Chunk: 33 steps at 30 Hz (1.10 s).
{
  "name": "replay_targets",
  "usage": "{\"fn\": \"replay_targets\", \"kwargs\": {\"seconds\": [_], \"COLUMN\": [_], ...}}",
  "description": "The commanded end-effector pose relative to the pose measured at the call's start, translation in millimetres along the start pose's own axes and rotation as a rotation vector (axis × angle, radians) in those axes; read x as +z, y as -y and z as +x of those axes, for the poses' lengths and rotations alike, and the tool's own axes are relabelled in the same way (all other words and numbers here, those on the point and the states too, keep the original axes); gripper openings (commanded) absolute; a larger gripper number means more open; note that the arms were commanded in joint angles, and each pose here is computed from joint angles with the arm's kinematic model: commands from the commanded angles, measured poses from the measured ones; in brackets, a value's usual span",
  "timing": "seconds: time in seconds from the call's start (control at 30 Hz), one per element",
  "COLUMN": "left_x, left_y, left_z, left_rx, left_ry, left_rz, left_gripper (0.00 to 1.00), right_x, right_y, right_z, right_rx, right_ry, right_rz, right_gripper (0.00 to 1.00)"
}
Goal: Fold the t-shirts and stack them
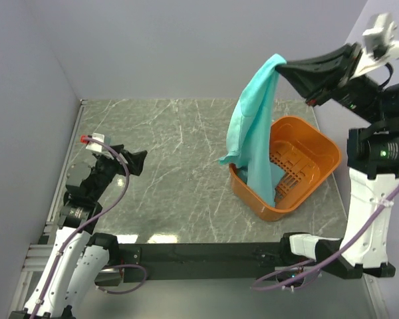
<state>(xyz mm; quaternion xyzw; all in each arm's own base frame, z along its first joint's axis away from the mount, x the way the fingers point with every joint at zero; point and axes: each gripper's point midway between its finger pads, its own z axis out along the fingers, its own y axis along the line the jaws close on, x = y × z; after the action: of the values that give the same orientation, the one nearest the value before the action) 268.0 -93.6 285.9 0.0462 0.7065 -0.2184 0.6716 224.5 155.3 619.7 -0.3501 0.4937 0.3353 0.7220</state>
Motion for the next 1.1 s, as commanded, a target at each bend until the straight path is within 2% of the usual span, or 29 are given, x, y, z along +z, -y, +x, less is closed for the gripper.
{"fn": "replay_targets", "kwargs": {"seconds": [0.0,0.07,0.1,0.13,0.23,0.27,0.3,0.47,0.53,0.57,0.63,0.67,0.7,0.73,0.77,0.83,0.93,0.97,1.03,1.07], "left_x": [-5,-10,-17,-21,-25,-27,-28,6,17,23,40,51,55,74,80,103,118,116,114,113], "left_y": [43,64,81,95,118,129,137,184,211,220,241,248,261,269,282,304,330,340,358,363], "left_z": [-26,-20,-14,-26,-18,-33,-36,-55,-46,-60,-52,-70,-69,-52,-74,-78,-78,-101,-122,-132], "left_rx": [0.07,0.081,0.088,0.078,-0.047,-0.042,-0.053,-0.01,0.012,0.017,0.045,0.05,0.054,0.069,0.073,0.088,0.087,0.083,0.082,0.079], "left_ry": [0.081,0.077,0.061,0.118,0.095,0.165,0.169,0.161,0.126,0.158,0.15,0.193,0.187,0.146,0.186,0.181,0.173,0.218,0.226,0.236], "left_rz": [0.237,0.366,0.483,0.562,0.727,0.771,0.805,0.843,0.892,0.889,0.892,0.856,0.867,0.863,0.876,0.861,0.899,0.929,1.0,1.014], "left_gripper": [0.99,0.99,0.99,0.99,0.99,0.99,0.99,0.99,0.99,0.99,0.99,0.99,0.99,1.0,0.99,0.99,0.99,0.96,0.59,0.37], "right_x": [7,12,13,14,23,27,29,34,33,33,32,33,33,31,32,29,26,27,26,26], "right_y": [-37,-30,-30,-27,-19,-18,-18,-16,-15,-16,-17,-15,-16,-18,-16,-18,-19,-16,-16,-10], "right_z": [-57,-63,-68,-67,-70,-71,-71,-80,-87,-87,-86,-81,-79,-79,-75,-73,-65,-58,-50,-44], "right_rx": [0.117,0.167,0.155,0.165,0.175,0.18,0.187,0.2,0.193,0.198,0.208,0.224,0.228,0.23,0.231,0.231,0.237,0.237,0.246,0.224], "right_ry": [0.157,0.186,0.201,0.203,0.234,0.242,0.246,0.284,0.307,0.308,0.305,0.295,0.292,0.292,0.284,0.273,0.25,0.237,0.211,0.2], "right_rz": [-0.237,-0.224,-0.224,-0.212,-0.179,-0.176,-0.175,-0.151,-0.136,-0.135,-0.136,-0.132,-0.133,-0.13,-0.121,-0.115,-0.101,-0.089,-0.072,-0.046], "right_gripper": [0.0,0.0,0.0,0.0,0.0,0.0,0.0,0.0,0.0,0.0,0.0,0.0,0.0,0.0,0.0,0.0,0.0,0.0,0.0,0.0]}}
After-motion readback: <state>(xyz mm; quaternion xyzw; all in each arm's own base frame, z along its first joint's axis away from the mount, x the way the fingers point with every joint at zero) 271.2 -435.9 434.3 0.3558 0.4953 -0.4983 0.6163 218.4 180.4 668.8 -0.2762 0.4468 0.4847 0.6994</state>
